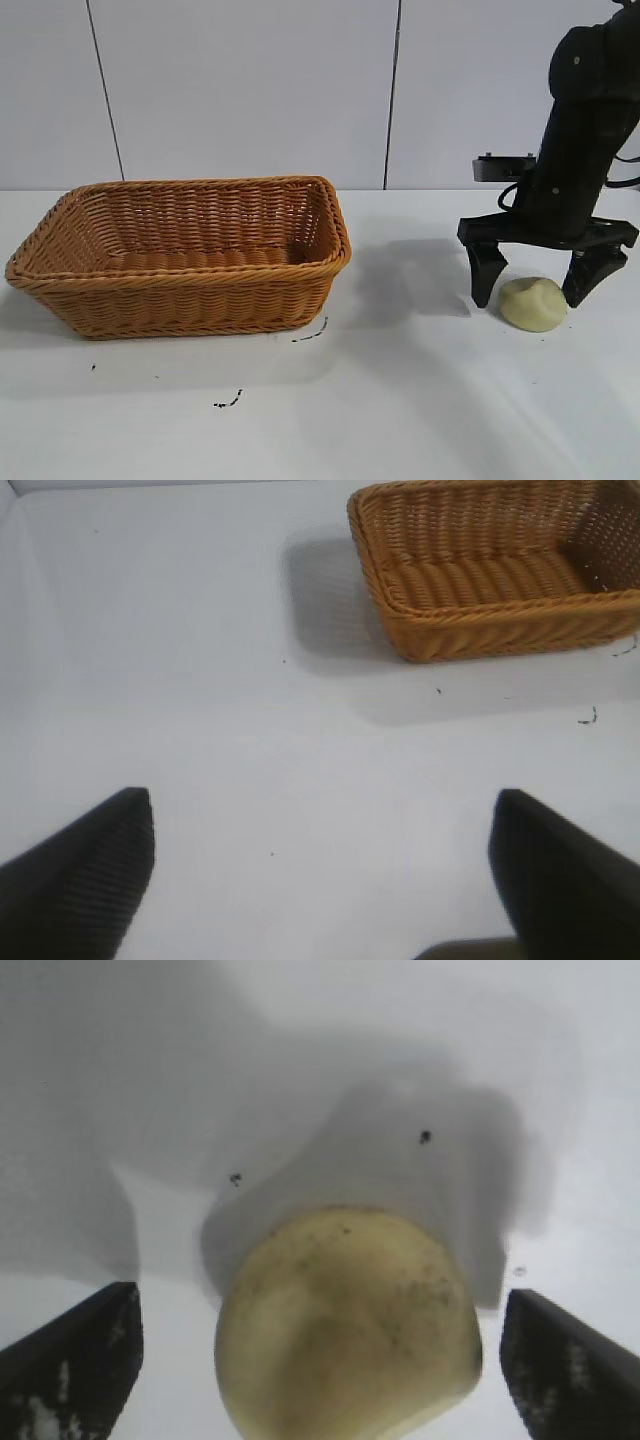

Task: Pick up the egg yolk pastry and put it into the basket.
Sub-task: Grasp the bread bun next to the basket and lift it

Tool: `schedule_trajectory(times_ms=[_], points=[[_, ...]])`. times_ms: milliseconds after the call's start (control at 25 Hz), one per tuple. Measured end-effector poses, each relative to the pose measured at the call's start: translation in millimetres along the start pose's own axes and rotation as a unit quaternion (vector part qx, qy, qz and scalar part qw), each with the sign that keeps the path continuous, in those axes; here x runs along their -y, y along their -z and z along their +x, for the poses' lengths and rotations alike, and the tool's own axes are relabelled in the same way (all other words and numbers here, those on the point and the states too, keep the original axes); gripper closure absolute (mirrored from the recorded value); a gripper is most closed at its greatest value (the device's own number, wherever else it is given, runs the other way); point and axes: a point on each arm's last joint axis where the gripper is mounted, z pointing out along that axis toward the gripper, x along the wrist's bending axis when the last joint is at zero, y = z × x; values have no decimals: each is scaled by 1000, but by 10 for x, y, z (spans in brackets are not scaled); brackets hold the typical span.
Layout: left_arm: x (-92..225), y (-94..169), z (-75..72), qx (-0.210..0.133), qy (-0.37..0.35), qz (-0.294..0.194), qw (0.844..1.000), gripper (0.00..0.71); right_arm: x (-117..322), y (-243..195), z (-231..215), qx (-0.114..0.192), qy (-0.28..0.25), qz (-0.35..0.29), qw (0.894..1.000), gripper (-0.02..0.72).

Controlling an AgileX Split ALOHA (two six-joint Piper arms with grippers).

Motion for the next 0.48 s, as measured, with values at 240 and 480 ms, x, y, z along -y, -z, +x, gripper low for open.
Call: schedule_trajectory(times_ms=[240,480], points=[[0,0,0,0,0,0,1000,17,27,-105,-5,1,0,20,1000,9],[0,0,0,0,0,0,1000,17,36,-113,-10,3,2,27,1000,239]])
